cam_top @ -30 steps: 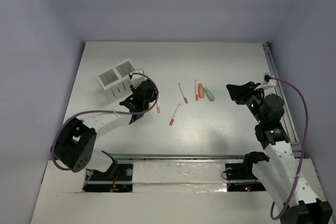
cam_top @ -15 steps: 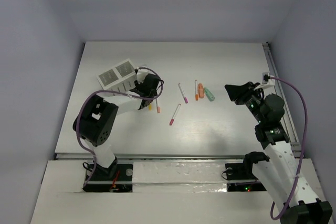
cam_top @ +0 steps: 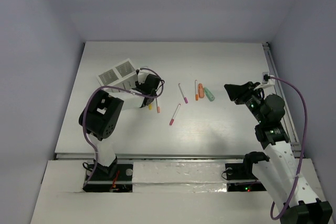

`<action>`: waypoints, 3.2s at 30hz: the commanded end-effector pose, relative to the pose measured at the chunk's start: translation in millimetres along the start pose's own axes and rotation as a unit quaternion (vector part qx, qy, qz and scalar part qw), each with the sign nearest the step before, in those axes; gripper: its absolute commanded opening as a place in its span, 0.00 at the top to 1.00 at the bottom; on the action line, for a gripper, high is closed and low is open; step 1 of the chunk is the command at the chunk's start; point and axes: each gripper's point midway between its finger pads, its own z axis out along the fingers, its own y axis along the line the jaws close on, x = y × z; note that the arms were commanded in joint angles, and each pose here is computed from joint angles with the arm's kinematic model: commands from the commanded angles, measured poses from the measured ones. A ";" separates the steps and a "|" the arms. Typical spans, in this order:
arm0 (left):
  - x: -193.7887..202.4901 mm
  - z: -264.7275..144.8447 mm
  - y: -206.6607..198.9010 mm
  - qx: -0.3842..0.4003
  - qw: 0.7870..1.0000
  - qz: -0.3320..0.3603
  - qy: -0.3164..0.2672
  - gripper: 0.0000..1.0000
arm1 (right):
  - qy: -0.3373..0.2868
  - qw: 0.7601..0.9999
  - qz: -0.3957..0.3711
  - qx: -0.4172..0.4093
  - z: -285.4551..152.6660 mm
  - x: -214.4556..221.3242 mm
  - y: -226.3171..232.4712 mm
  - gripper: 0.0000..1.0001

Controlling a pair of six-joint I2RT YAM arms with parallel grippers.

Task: Sort the stationery into containers
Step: Pick up the pen from the center of the board, then place the pen in the storage box.

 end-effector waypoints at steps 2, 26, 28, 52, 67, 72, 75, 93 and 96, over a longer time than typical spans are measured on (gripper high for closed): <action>-4.8 3.3 -3.6 0.007 1.000 0.001 0.008 0.69 | -0.025 0.999 -0.014 -0.027 -1.2 -12.7 11.9 0.60; -61.4 -87.7 19.0 0.075 0.992 -0.085 -0.063 1.00 | -0.035 0.999 -0.017 -0.027 -6.3 -17.7 15.0 0.60; -83.9 -108.7 20.7 0.091 0.986 -0.102 -0.092 1.00 | -0.035 0.999 -0.017 -0.029 -6.1 -18.0 15.8 0.60; -262.3 -108.8 188.3 -0.197 0.934 -0.127 -0.271 1.00 | -0.036 0.998 -0.016 -0.039 -9.5 -18.1 20.5 0.60; -250.0 -77.9 202.3 -0.241 0.919 -0.096 -0.296 1.00 | -0.028 0.999 -0.013 -0.038 -4.8 -12.9 16.8 0.60; -249.0 -73.7 201.6 -0.248 0.914 -0.085 -0.310 1.00 | -0.027 0.999 -0.013 -0.038 -4.1 -12.0 15.9 0.60; -248.7 -67.2 199.4 -0.261 0.912 -0.070 -0.307 1.00 | -0.026 0.999 -0.013 -0.040 -4.3 -11.5 16.6 0.60; -219.1 -62.8 163.6 -0.273 0.912 -0.027 -0.303 0.98 | -0.029 0.999 -0.015 -0.044 -6.2 -13.5 19.3 0.60; -222.4 -62.7 161.6 -0.270 0.913 -0.027 -0.305 1.00 | -0.028 0.998 -0.013 -0.046 -5.8 -13.1 19.9 0.60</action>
